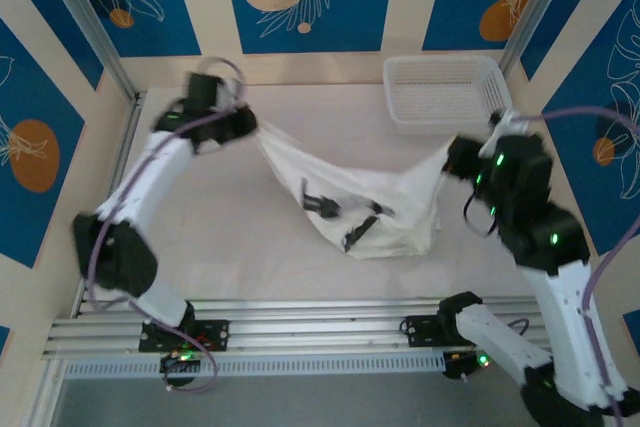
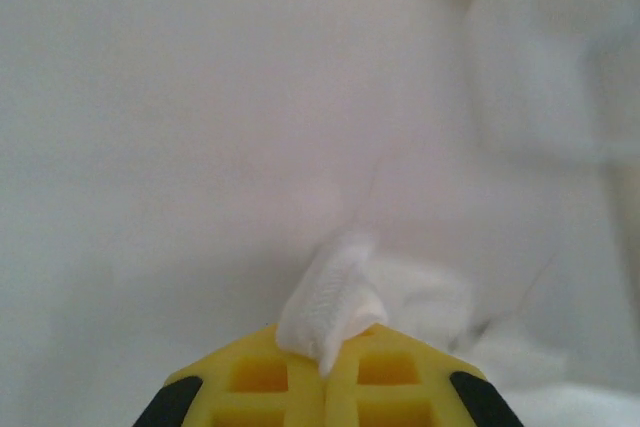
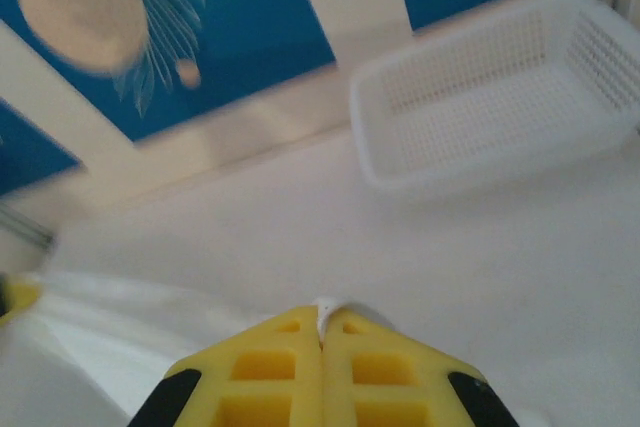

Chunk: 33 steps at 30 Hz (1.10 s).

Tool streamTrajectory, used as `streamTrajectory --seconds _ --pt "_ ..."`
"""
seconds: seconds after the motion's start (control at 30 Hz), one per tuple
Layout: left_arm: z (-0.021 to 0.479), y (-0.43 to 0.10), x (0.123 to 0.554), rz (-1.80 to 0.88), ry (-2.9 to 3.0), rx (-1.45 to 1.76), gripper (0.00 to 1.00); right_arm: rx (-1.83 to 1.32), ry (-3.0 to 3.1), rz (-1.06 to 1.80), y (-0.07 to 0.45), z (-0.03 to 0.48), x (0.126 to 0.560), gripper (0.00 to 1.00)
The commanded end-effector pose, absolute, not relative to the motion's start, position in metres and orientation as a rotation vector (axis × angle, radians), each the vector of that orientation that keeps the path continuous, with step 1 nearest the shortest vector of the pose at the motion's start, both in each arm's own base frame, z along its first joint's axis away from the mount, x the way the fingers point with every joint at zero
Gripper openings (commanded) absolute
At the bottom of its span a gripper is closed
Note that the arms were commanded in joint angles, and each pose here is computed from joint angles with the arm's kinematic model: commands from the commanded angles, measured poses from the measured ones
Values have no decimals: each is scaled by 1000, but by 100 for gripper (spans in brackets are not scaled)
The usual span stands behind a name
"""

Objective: Fold the inside-out t-shirt

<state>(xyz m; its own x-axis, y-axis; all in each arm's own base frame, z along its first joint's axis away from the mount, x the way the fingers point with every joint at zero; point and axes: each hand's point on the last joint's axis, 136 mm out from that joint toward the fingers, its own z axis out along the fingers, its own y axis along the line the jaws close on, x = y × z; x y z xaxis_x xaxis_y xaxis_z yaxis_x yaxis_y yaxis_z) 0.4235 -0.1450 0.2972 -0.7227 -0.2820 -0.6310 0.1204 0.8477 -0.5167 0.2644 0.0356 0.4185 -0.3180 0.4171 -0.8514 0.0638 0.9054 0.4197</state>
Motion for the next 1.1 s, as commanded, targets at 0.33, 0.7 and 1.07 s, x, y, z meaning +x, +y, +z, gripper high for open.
streamTrajectory --seconds 0.33,0.7,1.07 --pt "440 -89 335 -711 2006 -137 0 221 1628 1070 50 554 344 0" --pt "189 -114 261 -790 2395 -452 10 406 1959 1073 82 321 273 0" --pt "168 -106 265 -388 2546 -201 46 462 2178 1057 88 238 231 0"
